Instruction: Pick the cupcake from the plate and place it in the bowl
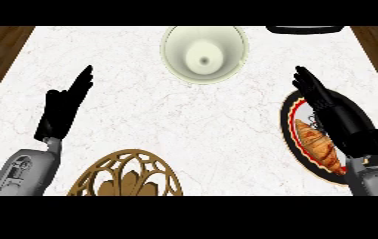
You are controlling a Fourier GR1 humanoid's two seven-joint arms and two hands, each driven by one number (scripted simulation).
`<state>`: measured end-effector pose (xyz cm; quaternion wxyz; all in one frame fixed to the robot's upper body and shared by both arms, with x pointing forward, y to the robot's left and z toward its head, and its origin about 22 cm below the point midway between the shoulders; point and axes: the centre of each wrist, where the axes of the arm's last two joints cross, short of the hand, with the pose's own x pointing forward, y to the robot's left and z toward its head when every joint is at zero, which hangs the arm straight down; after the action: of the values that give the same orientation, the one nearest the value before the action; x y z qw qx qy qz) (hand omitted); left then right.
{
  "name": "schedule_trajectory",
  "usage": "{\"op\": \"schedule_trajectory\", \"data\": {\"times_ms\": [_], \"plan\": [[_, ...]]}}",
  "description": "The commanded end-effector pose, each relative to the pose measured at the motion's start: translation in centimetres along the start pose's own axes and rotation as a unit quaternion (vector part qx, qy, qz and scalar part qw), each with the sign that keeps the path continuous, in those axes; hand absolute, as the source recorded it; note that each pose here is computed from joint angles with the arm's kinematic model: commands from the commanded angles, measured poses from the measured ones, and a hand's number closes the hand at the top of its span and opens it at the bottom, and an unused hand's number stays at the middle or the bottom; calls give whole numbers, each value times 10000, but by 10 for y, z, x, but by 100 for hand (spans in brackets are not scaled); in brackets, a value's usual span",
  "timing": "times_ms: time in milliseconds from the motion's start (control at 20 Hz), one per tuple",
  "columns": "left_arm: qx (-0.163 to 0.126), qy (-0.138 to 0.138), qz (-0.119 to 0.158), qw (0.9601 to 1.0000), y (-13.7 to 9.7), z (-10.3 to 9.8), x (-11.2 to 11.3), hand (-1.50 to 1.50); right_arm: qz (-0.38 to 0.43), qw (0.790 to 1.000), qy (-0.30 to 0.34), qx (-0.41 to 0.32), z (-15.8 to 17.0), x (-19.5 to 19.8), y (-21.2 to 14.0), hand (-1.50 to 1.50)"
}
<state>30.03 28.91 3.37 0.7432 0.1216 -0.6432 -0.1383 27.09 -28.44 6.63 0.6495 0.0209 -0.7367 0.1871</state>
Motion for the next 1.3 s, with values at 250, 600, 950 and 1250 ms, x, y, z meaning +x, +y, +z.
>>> {"op": "schedule_trajectory", "data": {"times_ms": [250, 600, 950, 1250], "plan": [[-656, -941, 666, 9912, -39, 7, 21, 0, 416, 8807, 511, -4691, 43, -18, -84, 150], [-1492, -1210, 1005, 9762, -81, 27, 27, 0, 1408, 7760, 1580, -5941, 52, -63, -73, -150], [-1534, -1153, 935, 9769, -83, 26, 26, 0, 2647, 7663, 3389, -4774, 49, -43, -112, -150], [-1711, -1226, 983, 9726, -91, 29, 33, 0, 2723, 7504, 5168, -3093, 35, -17, -128, -150]]}}
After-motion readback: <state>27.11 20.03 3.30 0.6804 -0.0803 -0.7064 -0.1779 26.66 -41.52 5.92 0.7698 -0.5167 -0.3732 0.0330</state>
